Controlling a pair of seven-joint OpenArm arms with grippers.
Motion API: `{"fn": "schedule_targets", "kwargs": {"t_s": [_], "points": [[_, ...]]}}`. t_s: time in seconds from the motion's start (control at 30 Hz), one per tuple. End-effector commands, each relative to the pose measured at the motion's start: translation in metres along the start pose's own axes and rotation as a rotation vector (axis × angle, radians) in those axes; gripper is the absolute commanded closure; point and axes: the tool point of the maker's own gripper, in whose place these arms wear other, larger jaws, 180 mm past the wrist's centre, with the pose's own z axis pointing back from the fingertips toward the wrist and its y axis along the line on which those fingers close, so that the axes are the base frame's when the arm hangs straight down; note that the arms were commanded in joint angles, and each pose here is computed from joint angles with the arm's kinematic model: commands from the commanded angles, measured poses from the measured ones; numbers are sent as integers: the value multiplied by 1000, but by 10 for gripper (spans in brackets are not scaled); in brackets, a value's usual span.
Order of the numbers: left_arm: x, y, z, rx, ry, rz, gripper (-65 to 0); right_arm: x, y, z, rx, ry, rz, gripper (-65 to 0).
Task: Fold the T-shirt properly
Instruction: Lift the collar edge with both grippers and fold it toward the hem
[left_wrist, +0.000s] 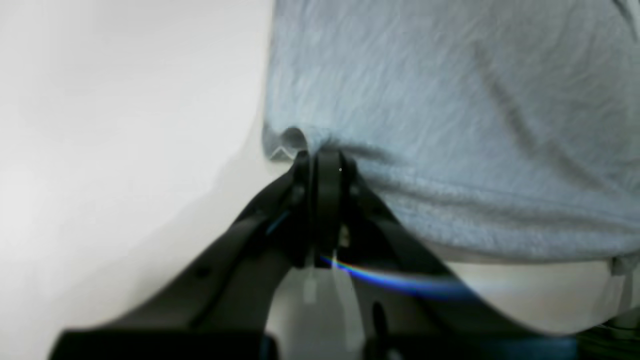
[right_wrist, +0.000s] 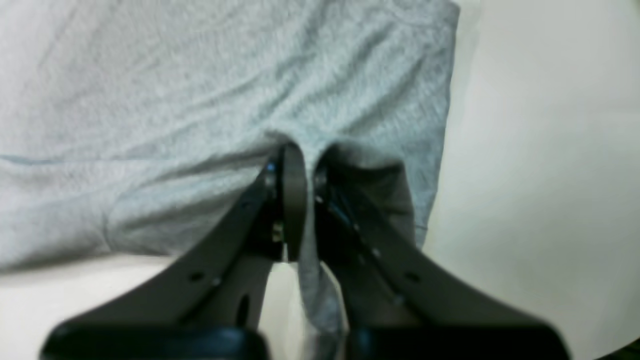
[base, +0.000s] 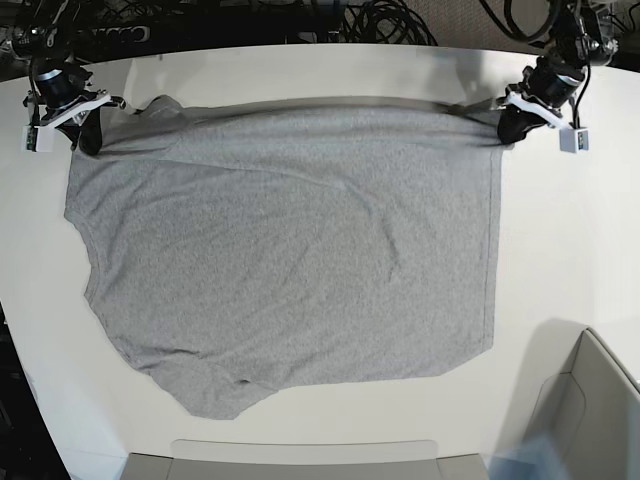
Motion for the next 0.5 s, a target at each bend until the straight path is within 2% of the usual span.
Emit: {"fn": "schedule_targets", "kwargs": {"t_s": [0.0, 0.23, 0.33, 0.47], "points": [[11, -4, 5, -12, -30, -22, 0, 19, 2, 0, 12, -56, 20, 0], [45, -7, -2, 41, -111, 40, 0, 36, 13, -14, 50, -53, 56, 0], [58, -9, -9, 40, -124, 61, 0, 39, 25, -25, 75, -27, 127, 0], [81, -21, -21, 1, -125, 53, 0, 53, 32, -39, 51, -40, 208, 0]]}}
